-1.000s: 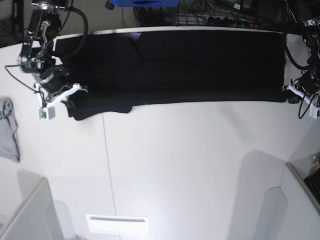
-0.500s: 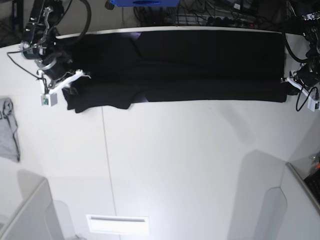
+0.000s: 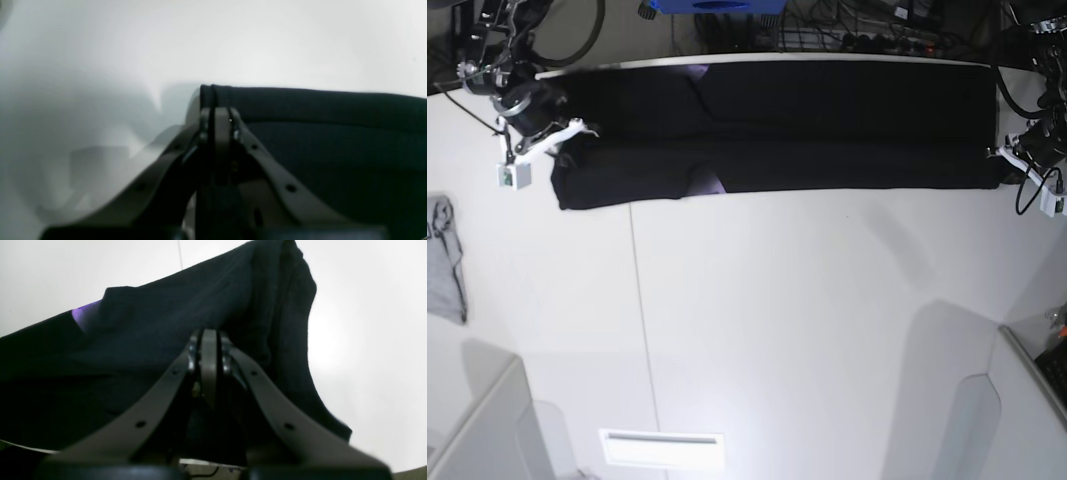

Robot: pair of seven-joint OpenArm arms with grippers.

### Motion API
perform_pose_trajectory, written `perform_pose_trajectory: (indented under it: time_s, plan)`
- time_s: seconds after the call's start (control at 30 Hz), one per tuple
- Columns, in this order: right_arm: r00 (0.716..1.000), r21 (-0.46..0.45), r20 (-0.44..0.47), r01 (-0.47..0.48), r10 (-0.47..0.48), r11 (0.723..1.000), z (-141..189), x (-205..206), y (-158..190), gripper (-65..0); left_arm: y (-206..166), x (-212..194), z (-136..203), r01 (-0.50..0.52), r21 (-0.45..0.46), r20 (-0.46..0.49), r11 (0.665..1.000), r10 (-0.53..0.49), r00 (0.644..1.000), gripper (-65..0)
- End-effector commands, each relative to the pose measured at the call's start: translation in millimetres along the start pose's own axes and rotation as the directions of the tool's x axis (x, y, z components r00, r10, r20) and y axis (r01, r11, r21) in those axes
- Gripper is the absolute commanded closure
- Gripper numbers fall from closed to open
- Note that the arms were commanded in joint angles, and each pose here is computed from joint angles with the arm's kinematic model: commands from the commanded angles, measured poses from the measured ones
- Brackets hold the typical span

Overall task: Fold the T-shirt properly
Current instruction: 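Lift the hem with both grippers and fold it over toward the collar, then lay the folded edge down and release both grippers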

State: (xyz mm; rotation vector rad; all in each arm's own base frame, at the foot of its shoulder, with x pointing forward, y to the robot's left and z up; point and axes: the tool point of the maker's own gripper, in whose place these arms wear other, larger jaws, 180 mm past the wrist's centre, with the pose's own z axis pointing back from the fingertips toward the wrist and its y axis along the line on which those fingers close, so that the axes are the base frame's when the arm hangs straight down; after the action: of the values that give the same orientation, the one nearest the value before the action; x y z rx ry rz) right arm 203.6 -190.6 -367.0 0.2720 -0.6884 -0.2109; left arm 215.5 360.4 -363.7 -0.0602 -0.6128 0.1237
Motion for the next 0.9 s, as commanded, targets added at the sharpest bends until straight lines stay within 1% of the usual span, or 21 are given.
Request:
perform_pose_trajectory:
  time_s: [0.0,0.33,0.87]
  plan:
    - [0.999,0.006,0.033,-0.016,0.016,1.000,5,8,2,0.0,4,15,7,0.028,0.012,0.039,1.000,-0.028,0.999,0.0]
    - [1.000,-0.005,0.000,-0.012,0.012,1.000,9,-6,-2,0.0,4,12,8,0.030,0.015,0.031,0.999,-0.031,0.999,0.0]
    - [0.999,-0.018,-0.048,-0.005,0.004,1.000,16,-27,-6,0.0,7,-19,10,0.029,0.021,-0.039,0.999,-0.029,0.999,0.0]
